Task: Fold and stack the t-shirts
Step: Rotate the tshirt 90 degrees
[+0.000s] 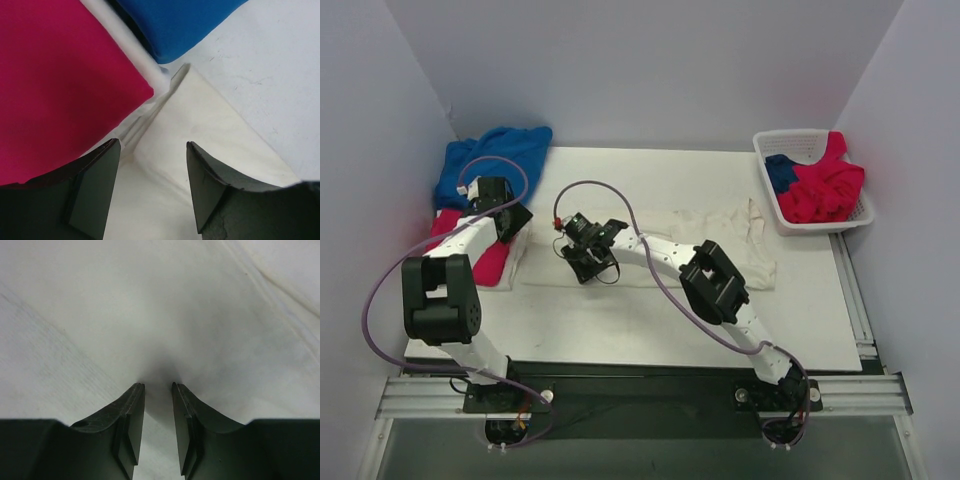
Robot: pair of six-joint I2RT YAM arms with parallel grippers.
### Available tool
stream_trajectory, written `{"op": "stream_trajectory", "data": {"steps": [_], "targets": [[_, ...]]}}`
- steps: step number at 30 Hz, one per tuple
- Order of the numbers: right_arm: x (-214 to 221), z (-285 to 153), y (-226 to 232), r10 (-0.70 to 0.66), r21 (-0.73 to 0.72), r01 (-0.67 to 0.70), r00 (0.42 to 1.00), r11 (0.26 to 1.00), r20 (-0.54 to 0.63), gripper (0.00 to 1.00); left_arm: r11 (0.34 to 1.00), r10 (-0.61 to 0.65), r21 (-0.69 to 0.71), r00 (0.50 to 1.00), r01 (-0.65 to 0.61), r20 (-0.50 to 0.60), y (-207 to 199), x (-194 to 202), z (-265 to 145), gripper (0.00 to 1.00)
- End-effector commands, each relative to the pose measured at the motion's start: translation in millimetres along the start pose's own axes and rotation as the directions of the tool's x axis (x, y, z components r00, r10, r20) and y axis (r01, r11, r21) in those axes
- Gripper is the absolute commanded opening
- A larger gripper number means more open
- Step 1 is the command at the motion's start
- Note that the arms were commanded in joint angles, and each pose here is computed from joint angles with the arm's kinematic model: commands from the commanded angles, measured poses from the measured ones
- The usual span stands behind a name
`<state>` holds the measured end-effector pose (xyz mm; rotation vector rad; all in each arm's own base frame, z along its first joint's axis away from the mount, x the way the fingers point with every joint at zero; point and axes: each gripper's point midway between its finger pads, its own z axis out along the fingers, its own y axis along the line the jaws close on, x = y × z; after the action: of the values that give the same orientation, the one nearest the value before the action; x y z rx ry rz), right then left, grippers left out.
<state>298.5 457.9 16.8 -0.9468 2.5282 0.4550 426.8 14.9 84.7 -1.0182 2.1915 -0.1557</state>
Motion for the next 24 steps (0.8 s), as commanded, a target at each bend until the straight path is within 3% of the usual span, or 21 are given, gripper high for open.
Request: {"op": "stream_trajectory", "data": {"steps": [1, 14, 16, 19, 22, 24], "targets": [[85, -15, 10, -0.078, -0.004, 0.08, 0.967, 0.997, -0.242, 0.3, 0.995, 0.021, 0.093, 1.0, -0.023, 0.021, -30, -19, 1, 0.66], [128, -94, 92, -0.282, -0.227, 0.227, 0.925, 0.947, -0.253, 0.26, 0.988, 0.055, 0.142, 0.998, -0.053, -0.013, -53, -22, 25, 0.66], [124, -97, 77, -0.263, -0.129, 0.239, 0.936, 0.963, -0.234, 0.25, 0.987, 0.063, 0.152, 0.998, -0.059, -0.022, -54, -20, 27, 0.66], [97, -110, 30, -0.132, 0.101, 0.148, 0.981, 0.984, -0.145, 0.25, 0.983, 0.078, 0.167, 0.996, -0.071, -0.035, -57, -15, 30, 0.66], [69, -138, -41, 0.05, 0.346, -0.051, 0.999, 0.937, 0.01, 0.26, 0.983, 0.088, 0.167, 0.995, -0.08, -0.04, -57, -11, 30, 0.66], [55, -165, -72, 0.153, 0.395, -0.193, 0.98, 0.898, 0.131, 0.31, 0.982, 0.09, 0.168, 0.995, -0.082, -0.041, -57, -9, 28, 0.66]]}}
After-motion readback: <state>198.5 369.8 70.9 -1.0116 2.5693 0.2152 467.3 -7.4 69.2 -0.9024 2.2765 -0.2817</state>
